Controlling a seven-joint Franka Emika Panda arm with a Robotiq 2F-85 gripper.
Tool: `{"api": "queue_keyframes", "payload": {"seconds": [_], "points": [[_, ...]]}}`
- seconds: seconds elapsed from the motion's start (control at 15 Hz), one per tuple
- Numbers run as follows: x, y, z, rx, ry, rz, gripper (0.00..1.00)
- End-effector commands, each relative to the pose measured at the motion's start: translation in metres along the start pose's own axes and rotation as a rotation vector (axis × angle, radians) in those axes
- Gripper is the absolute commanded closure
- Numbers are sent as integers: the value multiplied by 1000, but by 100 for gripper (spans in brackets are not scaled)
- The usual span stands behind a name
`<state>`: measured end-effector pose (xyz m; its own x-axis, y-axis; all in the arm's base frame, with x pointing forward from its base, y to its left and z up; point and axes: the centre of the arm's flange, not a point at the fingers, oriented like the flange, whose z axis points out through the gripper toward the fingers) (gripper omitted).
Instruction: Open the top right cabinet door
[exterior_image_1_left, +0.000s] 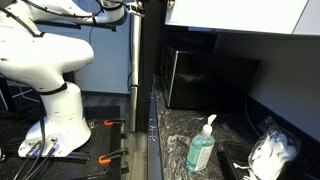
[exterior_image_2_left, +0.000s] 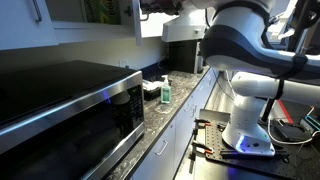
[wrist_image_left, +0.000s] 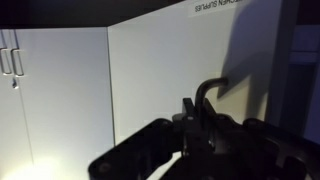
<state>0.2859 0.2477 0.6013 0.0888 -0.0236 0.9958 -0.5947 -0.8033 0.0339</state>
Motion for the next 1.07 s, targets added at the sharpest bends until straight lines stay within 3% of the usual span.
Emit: {"api": "queue_keyframes", "payload": {"seconds": [0.0, 1.0], "points": [[8, 42, 13, -152, 66, 45, 97], [10, 65, 14, -122, 84, 62, 97]]}}
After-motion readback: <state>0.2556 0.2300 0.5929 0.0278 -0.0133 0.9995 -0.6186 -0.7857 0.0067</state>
